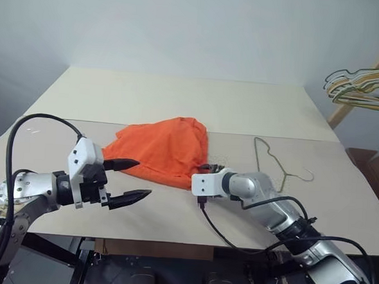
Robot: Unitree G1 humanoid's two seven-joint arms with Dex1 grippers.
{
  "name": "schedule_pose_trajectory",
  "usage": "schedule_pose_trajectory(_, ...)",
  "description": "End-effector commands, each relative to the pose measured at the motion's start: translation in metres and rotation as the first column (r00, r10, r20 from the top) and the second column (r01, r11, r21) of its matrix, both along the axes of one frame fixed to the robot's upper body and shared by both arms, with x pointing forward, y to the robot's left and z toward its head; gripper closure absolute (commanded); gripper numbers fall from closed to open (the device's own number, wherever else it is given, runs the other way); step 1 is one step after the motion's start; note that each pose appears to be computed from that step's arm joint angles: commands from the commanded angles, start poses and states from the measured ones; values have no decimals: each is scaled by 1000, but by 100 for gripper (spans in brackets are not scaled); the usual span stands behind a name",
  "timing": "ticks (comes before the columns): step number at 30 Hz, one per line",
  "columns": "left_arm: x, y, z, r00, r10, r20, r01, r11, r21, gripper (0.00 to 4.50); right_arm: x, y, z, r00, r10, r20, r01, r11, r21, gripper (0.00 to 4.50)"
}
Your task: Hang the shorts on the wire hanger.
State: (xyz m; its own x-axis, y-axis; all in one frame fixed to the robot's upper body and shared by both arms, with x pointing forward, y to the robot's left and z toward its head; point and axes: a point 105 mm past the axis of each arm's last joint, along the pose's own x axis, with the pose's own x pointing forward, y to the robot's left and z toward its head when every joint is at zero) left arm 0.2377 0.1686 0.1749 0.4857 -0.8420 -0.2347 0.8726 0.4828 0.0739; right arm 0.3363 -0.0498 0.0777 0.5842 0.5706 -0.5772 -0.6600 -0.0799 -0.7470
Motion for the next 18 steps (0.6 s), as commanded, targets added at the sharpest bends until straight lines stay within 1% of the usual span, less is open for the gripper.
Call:
schedule_pose_trajectory(1, -1, -3, 8, 999, -14, 42, 14, 1000, -8, 0, 3, -7, -2, 999, -20, 30, 21, 999, -32, 272)
schedule_pose_trajectory(5, 0, -3, 8, 999, -14, 43, 14, 1000, -6, 0, 0, -11, -4, 999, -22, 37, 24, 999, -43, 415)
schedule_pose_trajectory(6, 0, -3, 7, 999, -13, 44, 13, 1000, -1, 0, 1, -12, -4, 999, -28, 43, 30, 999, -42, 443)
schedule_pose_trajectory(9, 3, -1, 4, 998, -2, 58, 0, 1000, 29, 0, 0, -17, -1, 998, -26, 65, 29, 999, -34, 448)
schedule_pose_trajectory(12, 20, 7, -4, 981, 104, 161, -128, 981, 147, 0, -13, -18, 16, 991, 97, 96, -101, 994, 35, 448)
schedule_pose_trajectory(14, 30, 16, -10, 970, 145, 194, -188, 955, 228, 0, -30, -26, 28, 972, 213, 98, -220, 973, 66, 448)
schedule_pose_trajectory(16, 34, 25, -17, 966, 122, 229, -195, 923, 332, 0, -44, -36, 35, 960, 274, 66, -279, 955, 99, 448)
schedule_pose_trajectory(18, 36, 34, -29, 962, 54, 269, -177, 871, 459, 0, -47, -45, 41, 960, 272, 62, -277, 954, 114, 448)
